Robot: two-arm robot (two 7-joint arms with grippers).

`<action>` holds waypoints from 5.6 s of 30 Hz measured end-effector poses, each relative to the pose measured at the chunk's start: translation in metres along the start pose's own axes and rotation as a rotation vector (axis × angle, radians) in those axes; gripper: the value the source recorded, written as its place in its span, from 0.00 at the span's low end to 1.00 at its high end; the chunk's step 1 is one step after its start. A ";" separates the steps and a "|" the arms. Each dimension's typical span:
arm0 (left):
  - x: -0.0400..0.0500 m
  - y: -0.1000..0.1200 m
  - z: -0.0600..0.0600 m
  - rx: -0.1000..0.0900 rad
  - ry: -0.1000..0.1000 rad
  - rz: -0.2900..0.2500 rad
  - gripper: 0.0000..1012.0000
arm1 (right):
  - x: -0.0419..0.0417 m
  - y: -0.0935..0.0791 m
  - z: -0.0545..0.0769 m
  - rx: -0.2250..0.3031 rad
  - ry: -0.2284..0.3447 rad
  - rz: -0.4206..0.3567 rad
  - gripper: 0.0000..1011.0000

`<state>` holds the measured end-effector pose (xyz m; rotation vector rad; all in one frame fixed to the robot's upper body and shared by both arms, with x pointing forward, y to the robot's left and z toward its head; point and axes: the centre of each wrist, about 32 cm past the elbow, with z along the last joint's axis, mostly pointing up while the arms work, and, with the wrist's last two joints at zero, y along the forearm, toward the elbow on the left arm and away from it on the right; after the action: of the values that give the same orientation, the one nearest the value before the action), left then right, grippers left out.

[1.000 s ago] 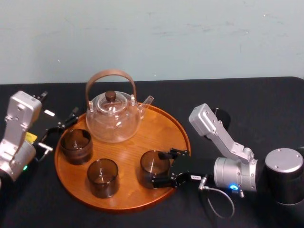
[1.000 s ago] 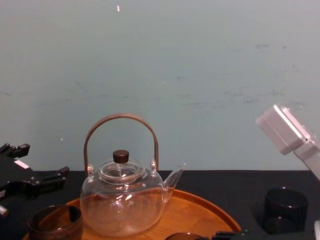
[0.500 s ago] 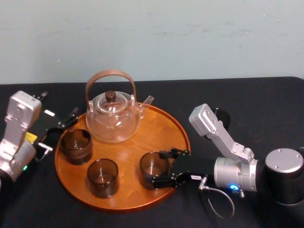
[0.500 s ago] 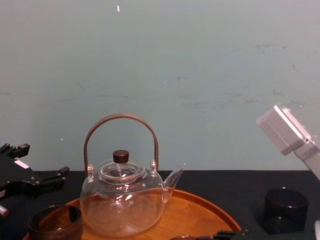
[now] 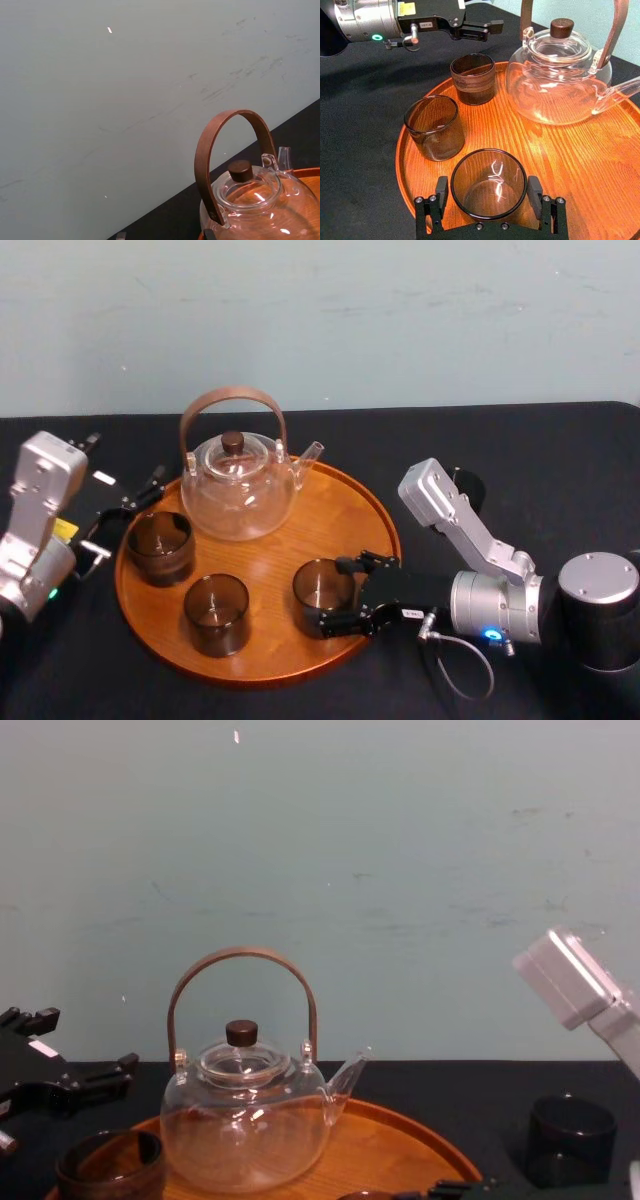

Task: Pick up the glass from the table and place it on the tray.

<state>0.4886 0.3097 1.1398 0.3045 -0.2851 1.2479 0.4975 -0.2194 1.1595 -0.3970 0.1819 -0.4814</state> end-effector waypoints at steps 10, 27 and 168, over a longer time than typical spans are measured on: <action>0.0000 0.000 0.000 0.000 0.000 0.000 0.99 | 0.0009 -0.012 -0.003 0.003 0.006 0.010 0.99; 0.0000 0.000 0.000 0.000 0.000 0.000 0.99 | -0.0016 -0.058 -0.017 0.009 0.020 -0.060 0.99; 0.0000 0.000 0.000 0.000 0.000 0.000 0.99 | 0.0795 -0.043 -0.010 0.009 0.254 -0.513 0.91</action>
<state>0.4886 0.3097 1.1398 0.3044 -0.2850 1.2480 0.5466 -0.2957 1.1618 -0.3724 0.3260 -1.0394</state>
